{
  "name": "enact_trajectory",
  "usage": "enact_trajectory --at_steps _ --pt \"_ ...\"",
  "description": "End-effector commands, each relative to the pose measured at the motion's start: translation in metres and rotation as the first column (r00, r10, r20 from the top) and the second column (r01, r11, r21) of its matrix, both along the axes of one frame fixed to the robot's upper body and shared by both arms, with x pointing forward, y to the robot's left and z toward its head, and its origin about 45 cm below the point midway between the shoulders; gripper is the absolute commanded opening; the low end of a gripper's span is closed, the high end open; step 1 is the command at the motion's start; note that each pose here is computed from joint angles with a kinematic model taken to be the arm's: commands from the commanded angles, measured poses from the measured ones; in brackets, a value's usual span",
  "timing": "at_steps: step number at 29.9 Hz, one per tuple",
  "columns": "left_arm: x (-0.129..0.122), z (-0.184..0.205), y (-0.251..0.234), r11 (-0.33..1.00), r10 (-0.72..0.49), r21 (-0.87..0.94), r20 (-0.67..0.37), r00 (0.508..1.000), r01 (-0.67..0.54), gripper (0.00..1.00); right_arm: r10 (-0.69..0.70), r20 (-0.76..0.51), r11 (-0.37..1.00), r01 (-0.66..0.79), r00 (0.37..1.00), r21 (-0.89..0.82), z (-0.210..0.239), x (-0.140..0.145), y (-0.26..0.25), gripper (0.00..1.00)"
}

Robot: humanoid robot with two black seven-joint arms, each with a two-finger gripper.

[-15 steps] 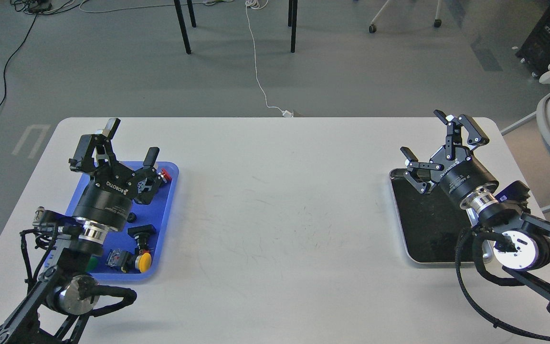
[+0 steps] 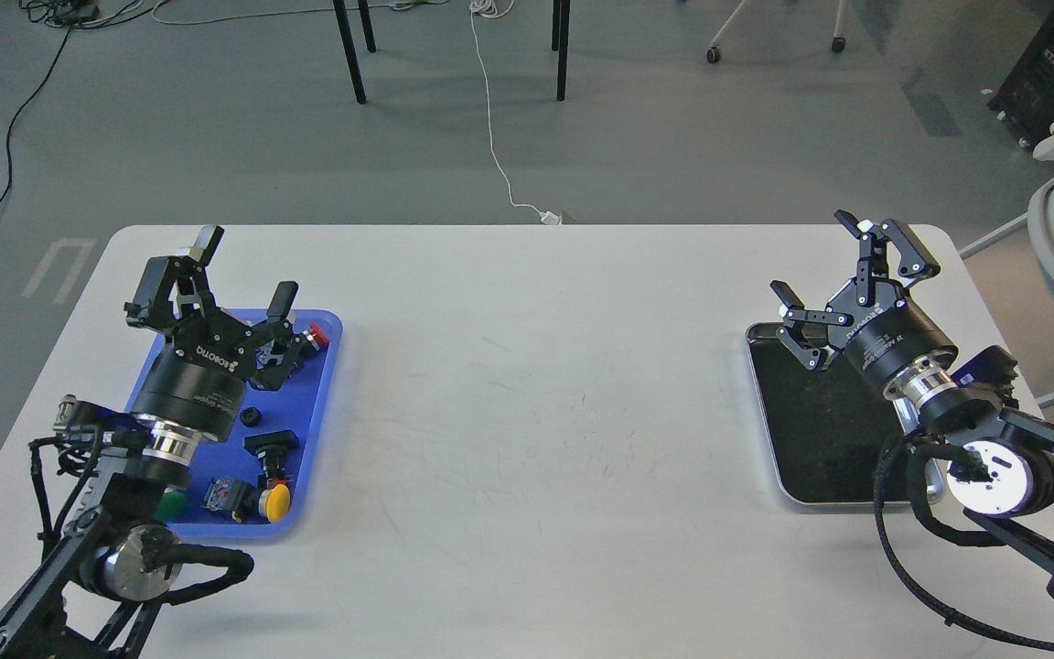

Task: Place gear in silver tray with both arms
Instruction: 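Move the left gripper over the blue tray toward a black gear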

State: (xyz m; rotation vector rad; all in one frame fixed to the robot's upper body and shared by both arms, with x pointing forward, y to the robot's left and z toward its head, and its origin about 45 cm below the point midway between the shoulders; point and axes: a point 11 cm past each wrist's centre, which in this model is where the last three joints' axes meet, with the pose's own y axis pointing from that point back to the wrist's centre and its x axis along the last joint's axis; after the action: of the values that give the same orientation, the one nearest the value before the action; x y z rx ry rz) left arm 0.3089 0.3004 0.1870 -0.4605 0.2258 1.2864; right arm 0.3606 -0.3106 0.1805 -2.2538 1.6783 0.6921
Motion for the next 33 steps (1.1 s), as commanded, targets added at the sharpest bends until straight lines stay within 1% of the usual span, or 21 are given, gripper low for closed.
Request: enact_trajectory --at_steps 1,7,10,14,16,19,22,25,27,30,33 --pt "0.0 0.003 0.012 0.999 -0.005 0.046 -0.001 1.0 0.005 0.98 -0.007 0.011 1.0 0.007 1.0 0.007 0.003 0.003 -0.001 0.99" --pt "0.0 0.007 0.021 0.997 -0.013 0.08 0.0 1.0 0.013 0.98 -0.014 0.037 1.0 0.014 0.999 0.002 0.013 0.011 -0.003 0.99" --pt "0.0 0.006 0.021 0.997 -0.012 0.08 -0.005 1.0 0.013 0.98 -0.05 0.025 0.998 0.05 0.998 -0.032 0.005 0.013 -0.018 0.99" --pt "-0.001 0.0 0.023 0.997 0.002 0.083 -0.019 1.0 0.0 0.98 -0.076 -0.016 0.996 0.075 0.997 -0.053 -0.012 0.003 -0.03 0.99" --pt "-0.001 -0.002 0.024 0.997 0.008 0.082 -0.023 1.0 -0.006 0.98 -0.094 -0.012 0.993 0.093 0.995 -0.068 -0.012 0.006 -0.037 0.99" --pt "-0.002 -0.001 0.024 0.997 0.002 0.079 -0.012 1.0 -0.001 0.98 -0.087 -0.012 0.994 0.086 0.996 -0.065 -0.014 0.007 -0.032 0.99" --pt "-0.002 0.007 0.024 0.997 -0.012 0.078 0.029 0.999 0.01 0.98 -0.052 0.0 0.997 0.052 0.999 -0.063 -0.014 0.01 -0.017 0.99" --pt "-0.001 0.018 0.024 0.991 -0.073 0.115 0.063 0.995 0.066 0.98 -0.043 0.003 0.997 0.043 0.999 -0.065 -0.014 0.01 -0.015 0.99" --pt "0.002 0.032 0.026 0.977 -0.127 0.186 0.093 0.988 0.108 0.98 -0.042 0.003 0.997 0.042 0.999 -0.064 -0.014 0.01 -0.014 0.99" --pt "0.007 0.055 0.021 0.917 -0.236 0.359 0.136 0.962 0.175 0.98 -0.042 0.002 0.997 0.042 0.999 -0.065 -0.014 0.009 -0.014 0.99" --pt "0.011 0.073 0.019 0.804 -0.344 0.558 0.152 0.927 0.206 0.98 -0.041 0.001 0.997 0.041 0.999 -0.066 -0.015 0.009 -0.014 0.99"
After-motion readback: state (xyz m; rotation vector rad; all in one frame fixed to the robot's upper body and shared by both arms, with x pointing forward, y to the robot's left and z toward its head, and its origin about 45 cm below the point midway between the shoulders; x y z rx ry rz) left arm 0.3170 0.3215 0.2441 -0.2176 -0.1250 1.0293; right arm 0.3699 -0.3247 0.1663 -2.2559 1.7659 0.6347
